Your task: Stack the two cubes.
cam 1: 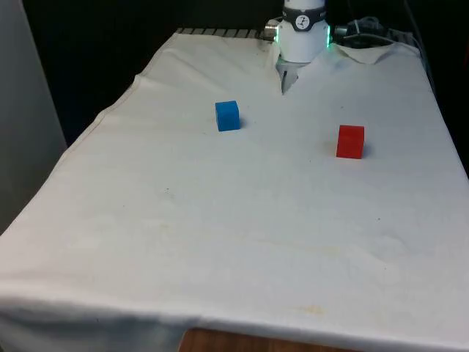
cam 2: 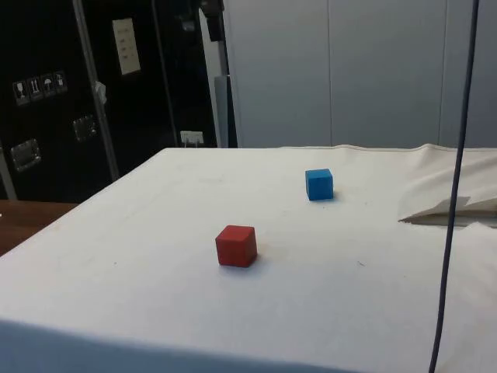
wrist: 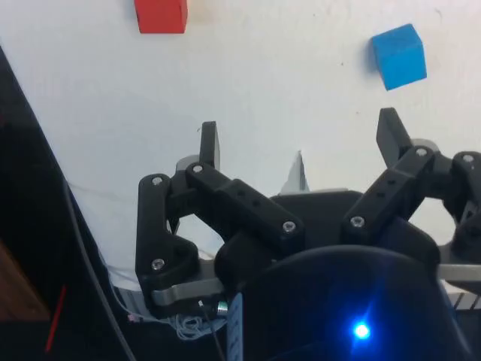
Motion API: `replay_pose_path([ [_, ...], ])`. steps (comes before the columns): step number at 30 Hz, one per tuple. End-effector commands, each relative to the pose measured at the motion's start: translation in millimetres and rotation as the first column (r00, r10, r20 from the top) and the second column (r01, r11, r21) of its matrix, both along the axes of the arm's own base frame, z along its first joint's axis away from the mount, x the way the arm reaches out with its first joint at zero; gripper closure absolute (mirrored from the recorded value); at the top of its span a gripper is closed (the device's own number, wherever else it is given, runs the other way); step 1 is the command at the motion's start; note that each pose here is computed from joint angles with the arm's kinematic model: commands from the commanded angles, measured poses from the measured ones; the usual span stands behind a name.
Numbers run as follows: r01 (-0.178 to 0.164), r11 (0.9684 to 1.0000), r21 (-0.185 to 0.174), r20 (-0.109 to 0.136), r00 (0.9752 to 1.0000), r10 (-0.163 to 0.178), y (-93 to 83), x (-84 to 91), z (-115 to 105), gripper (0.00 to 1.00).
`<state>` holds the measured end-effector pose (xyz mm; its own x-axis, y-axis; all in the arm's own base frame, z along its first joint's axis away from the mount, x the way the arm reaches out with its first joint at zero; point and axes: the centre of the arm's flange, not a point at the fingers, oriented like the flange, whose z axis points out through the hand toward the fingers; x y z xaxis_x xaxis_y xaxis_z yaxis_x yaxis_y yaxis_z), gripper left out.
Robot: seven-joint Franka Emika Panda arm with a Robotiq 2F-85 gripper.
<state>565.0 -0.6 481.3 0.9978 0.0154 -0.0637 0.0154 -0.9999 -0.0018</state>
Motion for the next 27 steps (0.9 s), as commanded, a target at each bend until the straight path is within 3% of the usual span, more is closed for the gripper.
replay_pose_path([
  [1, 0.005, 1.0000, -0.001, 0.006, 1.0000, -0.005, -0.5, -4.7, 1.6, 0.00],
  [6, 0.006, 1.0000, -0.002, 0.008, 1.0000, -0.006, -0.2, -14.2, 1.9, 0.00],
  [7, 0.004, 1.0000, 0.003, -0.003, 1.0000, -0.004, -0.7, -12.2, 1.0, 0.00],
  [9, 0.007, 1.0000, -0.005, 0.011, 0.9999, -0.007, -1.4, -19.5, 1.8, 0.00],
  [15, 0.006, 0.9999, -0.011, 0.011, 0.9999, -0.006, -5.2, -29.2, 2.0, 0.00],
  [16, 0.004, 1.0000, -0.004, 0.001, 1.0000, -0.004, -4.0, -28.1, 1.1, 0.00],
  [17, 0.006, 0.9999, -0.012, 0.010, 0.9999, -0.006, -5.3, -30.4, 1.7, 0.00],
  [27, 0.008, 0.9999, -0.012, 0.003, 1.0000, -0.008, -21.2, -45.9, 1.4, 0.00],
])
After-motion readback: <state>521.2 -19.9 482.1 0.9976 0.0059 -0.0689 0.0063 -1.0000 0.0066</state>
